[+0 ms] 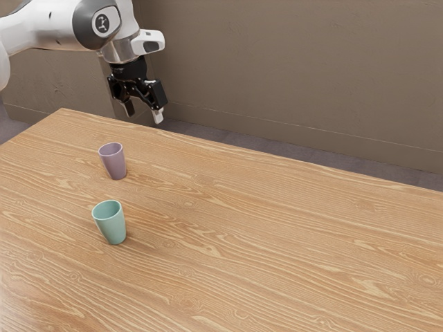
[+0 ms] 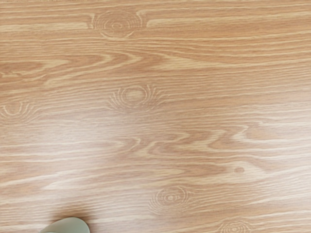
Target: Place the left cup onto the right cup
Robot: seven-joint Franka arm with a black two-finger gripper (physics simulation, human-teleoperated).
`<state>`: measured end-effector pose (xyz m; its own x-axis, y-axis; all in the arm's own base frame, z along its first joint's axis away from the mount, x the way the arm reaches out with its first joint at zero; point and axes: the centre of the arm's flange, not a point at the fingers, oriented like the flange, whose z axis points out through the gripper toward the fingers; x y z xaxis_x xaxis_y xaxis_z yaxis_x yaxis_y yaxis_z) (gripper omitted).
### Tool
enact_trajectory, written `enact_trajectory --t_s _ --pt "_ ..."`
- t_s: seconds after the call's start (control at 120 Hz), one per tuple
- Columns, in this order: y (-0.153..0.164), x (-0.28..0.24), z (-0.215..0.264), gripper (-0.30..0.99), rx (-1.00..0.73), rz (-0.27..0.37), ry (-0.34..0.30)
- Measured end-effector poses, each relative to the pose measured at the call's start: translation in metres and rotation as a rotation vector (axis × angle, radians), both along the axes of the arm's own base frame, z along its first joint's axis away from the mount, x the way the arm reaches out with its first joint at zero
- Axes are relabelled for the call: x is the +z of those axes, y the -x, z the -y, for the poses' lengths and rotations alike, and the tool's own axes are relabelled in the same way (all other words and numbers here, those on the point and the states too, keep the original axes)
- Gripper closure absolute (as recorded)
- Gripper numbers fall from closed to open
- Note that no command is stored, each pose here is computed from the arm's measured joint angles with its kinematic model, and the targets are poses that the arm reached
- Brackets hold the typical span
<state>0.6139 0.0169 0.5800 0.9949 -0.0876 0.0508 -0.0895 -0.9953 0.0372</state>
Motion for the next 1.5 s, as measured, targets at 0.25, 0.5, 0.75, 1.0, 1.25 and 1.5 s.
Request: enact_trajectory --t_s 0.25,0.5,0.75,1.0,1.25,1.5 --pt "-0.001 -0.001 0.000 0.00 -0.004 0.002 0.002" --pt "-0.001 -0.002 0.000 0.00 -0.008 0.002 0.002" --pt "0.004 -0.008 -0.008 0.00 0.005 -0.019 0.004" --pt "0.018 -0.025 -0.051 0.00 0.073 -0.063 0.017" --pt "0.020 -0.042 -0.097 0.00 0.115 -0.098 -0.003" --pt "0.009 -0.073 -0.139 0.00 0.138 -0.100 -0.023"
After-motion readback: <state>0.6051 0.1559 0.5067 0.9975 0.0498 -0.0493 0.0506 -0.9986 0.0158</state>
